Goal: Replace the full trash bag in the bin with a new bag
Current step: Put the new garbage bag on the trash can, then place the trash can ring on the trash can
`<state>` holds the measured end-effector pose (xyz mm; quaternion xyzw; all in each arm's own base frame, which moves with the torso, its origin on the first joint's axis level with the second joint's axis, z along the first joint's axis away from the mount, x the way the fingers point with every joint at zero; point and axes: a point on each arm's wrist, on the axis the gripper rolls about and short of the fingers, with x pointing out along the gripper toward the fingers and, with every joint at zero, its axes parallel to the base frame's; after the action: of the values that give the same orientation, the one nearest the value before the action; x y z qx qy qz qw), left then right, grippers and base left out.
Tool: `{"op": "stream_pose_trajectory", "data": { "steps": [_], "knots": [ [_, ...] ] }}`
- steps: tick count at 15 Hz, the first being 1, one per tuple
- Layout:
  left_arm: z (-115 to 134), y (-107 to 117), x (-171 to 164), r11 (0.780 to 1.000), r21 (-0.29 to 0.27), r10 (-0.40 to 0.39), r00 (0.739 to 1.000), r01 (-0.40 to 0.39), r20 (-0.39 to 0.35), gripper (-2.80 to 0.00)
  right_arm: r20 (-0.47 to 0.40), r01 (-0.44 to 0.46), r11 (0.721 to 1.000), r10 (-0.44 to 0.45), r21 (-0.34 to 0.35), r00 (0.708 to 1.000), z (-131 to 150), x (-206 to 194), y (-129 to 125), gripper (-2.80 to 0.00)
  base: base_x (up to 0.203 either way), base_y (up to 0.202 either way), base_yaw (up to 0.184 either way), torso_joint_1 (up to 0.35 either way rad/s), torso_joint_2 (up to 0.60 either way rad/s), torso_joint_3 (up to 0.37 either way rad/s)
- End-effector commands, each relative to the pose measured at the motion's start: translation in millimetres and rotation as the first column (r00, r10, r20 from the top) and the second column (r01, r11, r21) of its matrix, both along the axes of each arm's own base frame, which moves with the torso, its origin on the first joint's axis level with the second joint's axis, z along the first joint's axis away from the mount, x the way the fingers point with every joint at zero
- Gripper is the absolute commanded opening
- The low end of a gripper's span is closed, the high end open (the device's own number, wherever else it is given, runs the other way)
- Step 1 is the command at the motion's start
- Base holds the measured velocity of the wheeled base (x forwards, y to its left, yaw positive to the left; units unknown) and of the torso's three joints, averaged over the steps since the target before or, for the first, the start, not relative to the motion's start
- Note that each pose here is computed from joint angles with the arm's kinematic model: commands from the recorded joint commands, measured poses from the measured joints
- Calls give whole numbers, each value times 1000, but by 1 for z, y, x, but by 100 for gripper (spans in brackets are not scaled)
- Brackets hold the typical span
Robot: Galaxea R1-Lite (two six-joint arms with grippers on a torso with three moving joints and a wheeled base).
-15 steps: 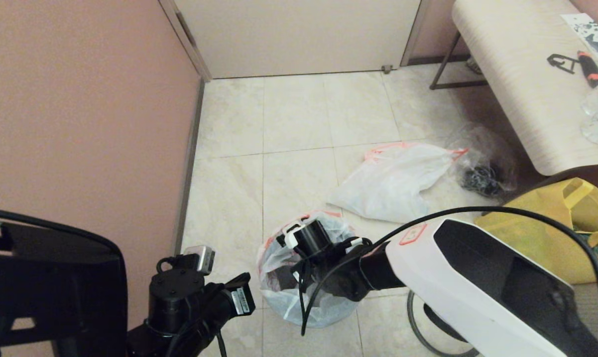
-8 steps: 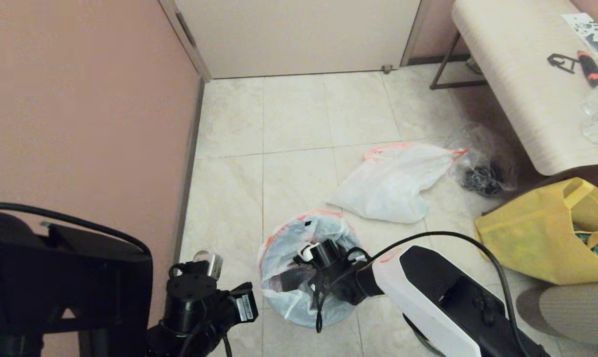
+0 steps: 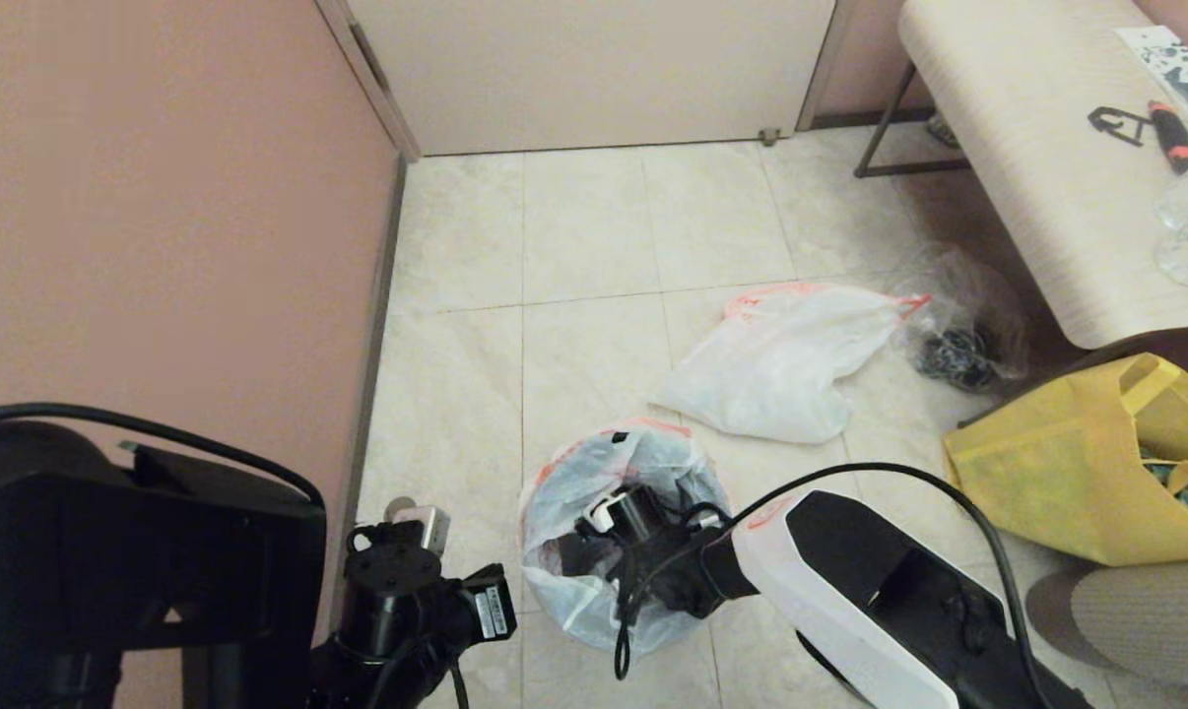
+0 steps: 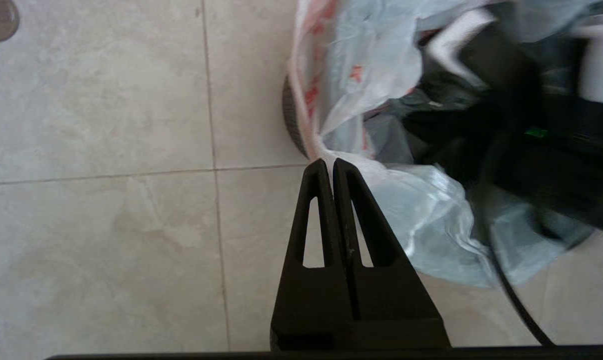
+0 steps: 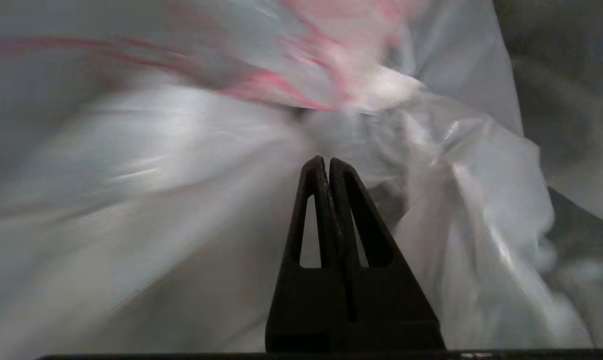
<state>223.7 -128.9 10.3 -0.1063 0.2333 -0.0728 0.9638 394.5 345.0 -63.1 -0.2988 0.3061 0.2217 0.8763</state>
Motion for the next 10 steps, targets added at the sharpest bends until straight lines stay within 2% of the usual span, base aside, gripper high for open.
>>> {"op": "stream_pose_trajectory", "data": {
  "steps": [1,4,6,7,8,9,10],
  "knots": [
    [-2,2,2,1000,-1,15,1000,-15,-1,-280,37,-12,998,10,54,999,50,-14,5,-280,0,0,0,0,0,0],
    [-2,3,3,1000,1,19,1000,-19,-1,-280,38,-8,986,1,166,999,128,-53,-9,-280,0,0,0,0,0,0],
    [-6,3,4,1000,8,22,1000,-22,-13,-280,30,32,967,-41,252,999,175,-78,-37,-280,0,0,0,0,0,0],
    [-10,5,9,999,9,37,999,-37,-16,-280,2,78,962,-81,263,997,184,-88,-62,-280,0,0,0,0,0,0],
    [-10,9,16,998,2,59,998,-59,-8,-280,-39,144,959,-138,245,990,181,-94,-92,-280,0,0,0,0,0,0],
    [-13,11,23,998,-7,64,998,-64,-8,-280,-78,232,947,-220,223,972,175,-93,-127,-280,0,0,0,0,0,0],
    [-15,13,29,999,-26,45,999,-46,-9,-280,-106,338,917,-323,211,941,167,-84,-167,-280,0,0,0,0,0,0]
  ]
}}
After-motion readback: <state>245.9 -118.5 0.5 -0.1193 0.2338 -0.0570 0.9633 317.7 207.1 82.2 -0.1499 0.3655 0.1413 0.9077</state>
